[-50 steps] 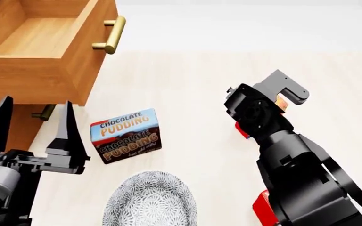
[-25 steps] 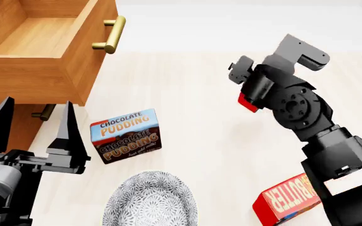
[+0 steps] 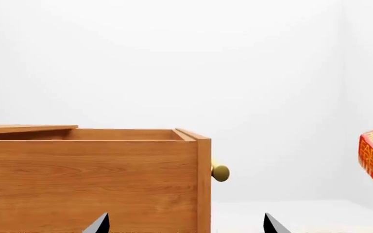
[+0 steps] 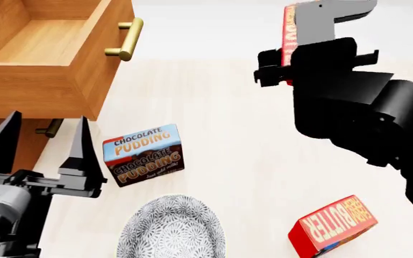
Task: Put the butter at the front in the top drawer of the cabinet and close it.
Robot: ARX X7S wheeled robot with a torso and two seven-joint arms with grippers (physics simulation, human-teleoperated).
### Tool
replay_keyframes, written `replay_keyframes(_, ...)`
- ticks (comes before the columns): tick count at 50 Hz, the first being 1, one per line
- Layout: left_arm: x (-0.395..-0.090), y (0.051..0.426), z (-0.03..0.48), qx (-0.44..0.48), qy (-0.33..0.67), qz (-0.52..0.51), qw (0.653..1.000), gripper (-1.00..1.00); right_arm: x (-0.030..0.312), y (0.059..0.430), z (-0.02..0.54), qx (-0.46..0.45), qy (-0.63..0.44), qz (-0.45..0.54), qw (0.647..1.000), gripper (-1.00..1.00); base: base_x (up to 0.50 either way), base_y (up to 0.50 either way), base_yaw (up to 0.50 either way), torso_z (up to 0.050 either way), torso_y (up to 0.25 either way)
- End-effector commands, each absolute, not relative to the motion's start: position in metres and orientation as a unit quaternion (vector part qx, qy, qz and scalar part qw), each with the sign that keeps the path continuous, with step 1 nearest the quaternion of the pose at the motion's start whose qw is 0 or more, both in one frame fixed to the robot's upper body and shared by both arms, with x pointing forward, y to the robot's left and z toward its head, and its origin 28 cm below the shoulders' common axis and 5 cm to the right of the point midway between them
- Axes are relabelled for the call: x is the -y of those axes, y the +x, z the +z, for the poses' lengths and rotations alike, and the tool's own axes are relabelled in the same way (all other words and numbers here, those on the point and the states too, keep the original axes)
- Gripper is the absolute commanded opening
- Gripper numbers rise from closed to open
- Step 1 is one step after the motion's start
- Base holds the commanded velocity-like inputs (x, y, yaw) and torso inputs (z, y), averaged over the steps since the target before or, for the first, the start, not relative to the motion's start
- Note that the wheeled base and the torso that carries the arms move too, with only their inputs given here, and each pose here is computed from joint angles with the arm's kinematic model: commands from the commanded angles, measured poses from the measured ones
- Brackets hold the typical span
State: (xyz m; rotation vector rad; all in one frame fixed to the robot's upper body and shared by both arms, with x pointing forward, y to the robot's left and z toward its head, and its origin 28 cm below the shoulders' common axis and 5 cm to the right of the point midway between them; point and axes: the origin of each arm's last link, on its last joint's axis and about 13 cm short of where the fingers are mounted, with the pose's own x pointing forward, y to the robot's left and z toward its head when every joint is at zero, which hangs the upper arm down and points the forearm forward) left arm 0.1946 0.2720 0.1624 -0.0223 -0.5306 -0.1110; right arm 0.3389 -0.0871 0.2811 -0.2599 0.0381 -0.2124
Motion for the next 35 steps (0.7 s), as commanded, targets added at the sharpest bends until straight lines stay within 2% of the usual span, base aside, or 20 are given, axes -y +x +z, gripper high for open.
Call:
replay_keyframes(1, -0.27, 0.197, 0.161, 0.255, -0.011, -0.056, 0.965, 1.0, 0.104, 0.32, 0.271, 0.114, -0.344, -0.123, 0.924, -1.0, 0.0, 0.0, 0.0, 0.0, 0.02)
replay_keyframes(9, -0.269, 0.196, 0.16, 0.251, -0.012, -0.059, 0.966, 1.0, 0.118, 0.312, 0.25, 0.199, -0.459, -0.185, 0.846, -1.0, 0.0, 0.0, 0.0, 0.0, 0.0)
replay_keyframes(15, -0.267, 0.196, 0.161, 0.251, -0.01, -0.061, 0.966, 1.0, 0.125, 0.307, 0.234, 0.243, -0.542, -0.222, 0.774, -1.0, 0.0, 0.0, 0.0, 0.0, 0.0)
replay_keyframes(18, -0.267, 0.196, 0.161, 0.251, -0.01, -0.062, 0.966, 1.0, 0.126, 0.305, 0.228, 0.254, -0.56, -0.23, 0.754, -1.0, 0.0, 0.0, 0.0, 0.0, 0.003)
replay_keyframes(24, -0.267, 0.197, 0.16, 0.246, -0.015, -0.065, 0.967, 1.0, 0.132, 0.306, 0.211, 0.303, -0.612, -0.247, 0.687, -1.0, 0.0, 0.0, 0.0, 0.0, 0.002)
replay_keyframes(35, -0.265, 0.198, 0.158, 0.236, -0.021, -0.072, 0.969, 1.0, 0.154, 0.307, 0.188, 0.376, -0.662, -0.262, 0.593, -1.0, 0.0, 0.0, 0.0, 0.0, 0.001)
